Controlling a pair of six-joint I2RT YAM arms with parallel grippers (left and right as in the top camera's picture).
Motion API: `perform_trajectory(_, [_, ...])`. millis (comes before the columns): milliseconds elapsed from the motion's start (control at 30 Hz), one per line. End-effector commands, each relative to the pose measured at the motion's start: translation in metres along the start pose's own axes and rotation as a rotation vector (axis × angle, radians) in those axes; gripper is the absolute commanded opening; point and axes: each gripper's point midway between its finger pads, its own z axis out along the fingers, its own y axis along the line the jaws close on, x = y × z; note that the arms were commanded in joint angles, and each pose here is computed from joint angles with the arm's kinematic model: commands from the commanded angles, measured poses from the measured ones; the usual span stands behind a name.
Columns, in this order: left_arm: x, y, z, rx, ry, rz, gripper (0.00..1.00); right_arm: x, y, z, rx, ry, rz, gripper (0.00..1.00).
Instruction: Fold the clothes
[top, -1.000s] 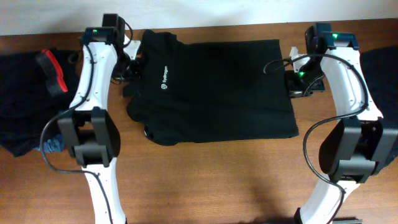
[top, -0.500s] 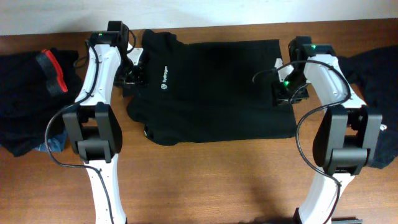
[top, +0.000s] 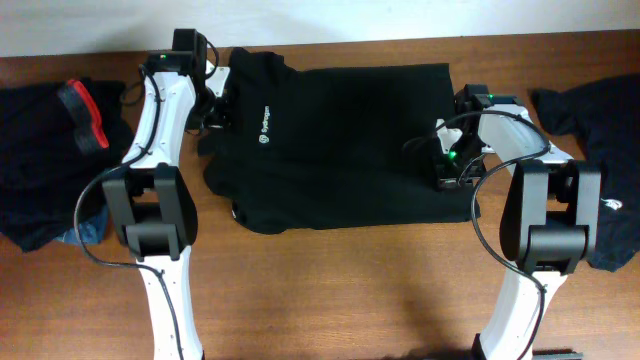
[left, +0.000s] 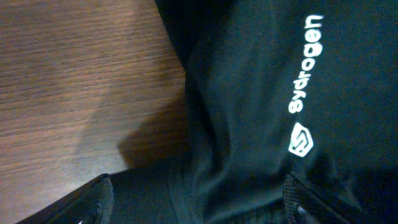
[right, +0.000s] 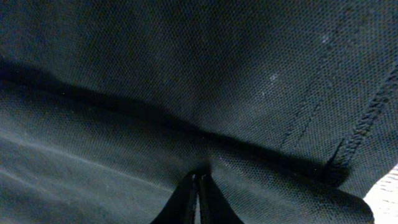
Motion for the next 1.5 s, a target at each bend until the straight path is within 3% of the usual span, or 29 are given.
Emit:
perform_trajectory(0, [0.008,0.005,0.03,0.005,0.055,0.0,0.71,0.002,0.001,0.004,0.001,0.012,-0.01,0.07])
perform_trajectory(33, [0.011,0.005,0.036,0.006,0.068,-0.001,0.56,0.002,0.001,0.004,0.001,0.013,-0.01,0.07])
perform_trajectory(67, [0.013,0.008,0.039,-0.007,0.078,-0.002,0.18,0.002,0.001,0.004,0.001,0.013,-0.01,0.07])
perform_trajectory(100, [0.018,0.019,0.043,-0.07,0.101,-0.002,0.01,0.003,0.001,0.004,0.0,0.016,-0.009,0.07])
perform_trajectory(233, [0.025,0.071,0.03,-0.364,0.128,-0.07,0.0,0.003,0.001,0.004,0.001,0.016,-0.009,0.07])
perform_trajectory(367, [0.026,0.087,0.023,-0.42,0.116,-0.152,0.01,0.003,0.001,0.005,0.0,0.017,-0.009,0.07])
perform_trajectory(433, [0.025,0.084,0.025,-0.4,0.113,-0.153,0.07,0.003,0.001,0.005,0.0,0.017,-0.008,0.08])
perform_trajectory(467, [0.025,0.084,0.025,-0.399,0.113,-0.153,0.12,0.003,0.001,0.005,0.0,0.017,-0.007,0.07])
perform_trajectory(500, [0.025,0.084,0.025,-0.398,0.113,-0.153,0.25,0.003,0.001,0.005,-0.001,0.016,-0.001,0.07])
perform_trajectory(567, [0.026,0.084,0.025,-0.396,0.114,-0.154,0.34,0.003,0.001,0.005,-0.001,0.016,-0.002,0.07])
perform_trajectory(667, [0.026,0.082,0.025,-0.391,0.116,-0.152,0.36,0.003,0.001,0.005,-0.001,0.016,-0.001,0.04])
perform_trajectory(933, [0.024,0.072,0.003,-0.353,0.121,-0.153,0.62,-0.021,0.005,-0.032,0.002,-0.055,-0.012,0.04])
perform_trajectory(1033, [0.009,0.063,-0.035,-0.322,0.055,-0.157,0.84,-0.034,0.012,-0.065,-0.007,-0.106,-0.024,0.04])
perform_trajectory(1067, [0.005,0.06,-0.048,-0.31,0.035,-0.159,0.85,-0.037,0.015,-0.074,-0.016,-0.116,-0.026,0.04])
perform_trajectory(1100, [0.003,0.057,-0.06,-0.305,0.019,-0.159,0.99,-0.038,0.018,-0.079,-0.025,-0.122,-0.031,0.04])
perform_trajectory(1233, [0.016,0.051,-0.093,-0.303,0.042,-0.176,0.99,-0.032,0.041,-0.075,-0.071,-0.088,-0.099,0.04])
perform_trajectory(1367, [0.058,0.055,-0.078,-0.307,0.207,-0.303,0.99,-0.021,0.056,-0.046,-0.063,-0.029,-0.151,0.04])
perform_trajectory(1467, [0.081,0.053,-0.055,-0.219,0.303,-0.351,0.99,-0.016,0.056,-0.026,-0.064,-0.016,-0.154,0.04])
